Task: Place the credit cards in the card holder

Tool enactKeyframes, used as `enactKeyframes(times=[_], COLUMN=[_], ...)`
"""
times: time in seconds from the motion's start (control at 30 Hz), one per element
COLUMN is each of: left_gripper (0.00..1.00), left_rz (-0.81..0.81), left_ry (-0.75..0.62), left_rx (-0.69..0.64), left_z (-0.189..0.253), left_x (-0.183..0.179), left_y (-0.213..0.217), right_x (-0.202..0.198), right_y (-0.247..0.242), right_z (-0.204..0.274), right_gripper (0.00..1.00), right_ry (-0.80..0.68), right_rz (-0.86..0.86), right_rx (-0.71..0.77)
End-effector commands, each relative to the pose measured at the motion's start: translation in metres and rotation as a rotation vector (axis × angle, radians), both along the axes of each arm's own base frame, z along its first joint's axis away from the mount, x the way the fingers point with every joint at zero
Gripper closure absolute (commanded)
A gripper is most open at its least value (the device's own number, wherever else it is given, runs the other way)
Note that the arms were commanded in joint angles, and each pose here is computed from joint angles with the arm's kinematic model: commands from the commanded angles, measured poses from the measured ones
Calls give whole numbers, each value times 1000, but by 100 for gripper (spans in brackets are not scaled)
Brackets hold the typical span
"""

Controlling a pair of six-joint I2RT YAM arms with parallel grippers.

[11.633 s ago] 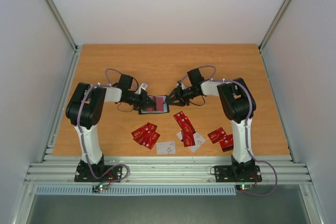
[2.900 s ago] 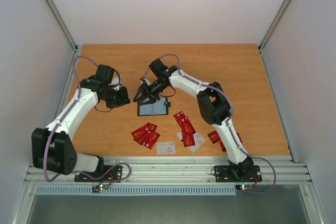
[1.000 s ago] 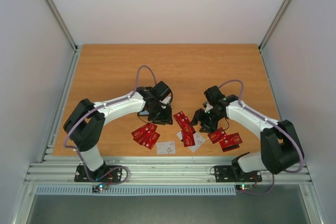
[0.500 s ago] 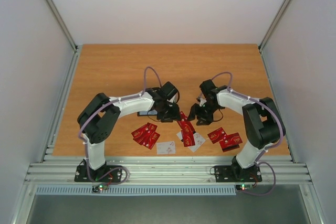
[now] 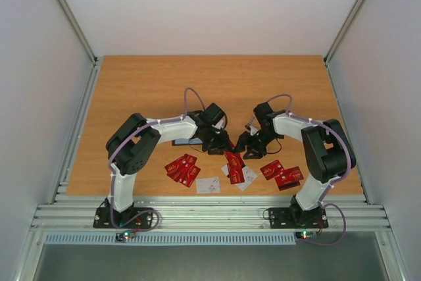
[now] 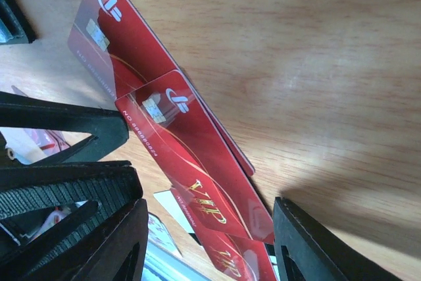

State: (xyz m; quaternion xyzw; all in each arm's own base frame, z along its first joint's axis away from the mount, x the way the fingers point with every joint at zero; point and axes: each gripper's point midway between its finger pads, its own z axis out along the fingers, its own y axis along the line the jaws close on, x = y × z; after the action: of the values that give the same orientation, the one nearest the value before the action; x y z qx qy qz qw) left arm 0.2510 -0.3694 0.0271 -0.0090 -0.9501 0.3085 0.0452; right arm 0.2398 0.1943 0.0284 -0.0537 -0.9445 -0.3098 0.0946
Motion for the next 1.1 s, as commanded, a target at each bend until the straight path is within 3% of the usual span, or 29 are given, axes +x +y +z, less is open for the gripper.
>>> enactKeyframes(times=[0.0, 0.5, 0.87, 1.07], left_gripper=[57, 61, 61, 61], left_rz=[-6, -24, -63, -61], left_ry=[38, 25, -68, -46], left_rx=[-2, -76, 43, 35], left_z=[-32, -19, 4, -3], left_x=[-8, -10, -9, -10], left_y=[-10, -17, 8, 4], right_x=[-4, 2, 3, 11], right_y=[21, 41, 0, 0], right_z=[5, 42, 36, 17], right_gripper=[46, 47, 47, 50], right_ry=[-3, 4, -139, -119], right_rz=[19, -51, 19, 15], right_rx=[139, 393, 55, 33])
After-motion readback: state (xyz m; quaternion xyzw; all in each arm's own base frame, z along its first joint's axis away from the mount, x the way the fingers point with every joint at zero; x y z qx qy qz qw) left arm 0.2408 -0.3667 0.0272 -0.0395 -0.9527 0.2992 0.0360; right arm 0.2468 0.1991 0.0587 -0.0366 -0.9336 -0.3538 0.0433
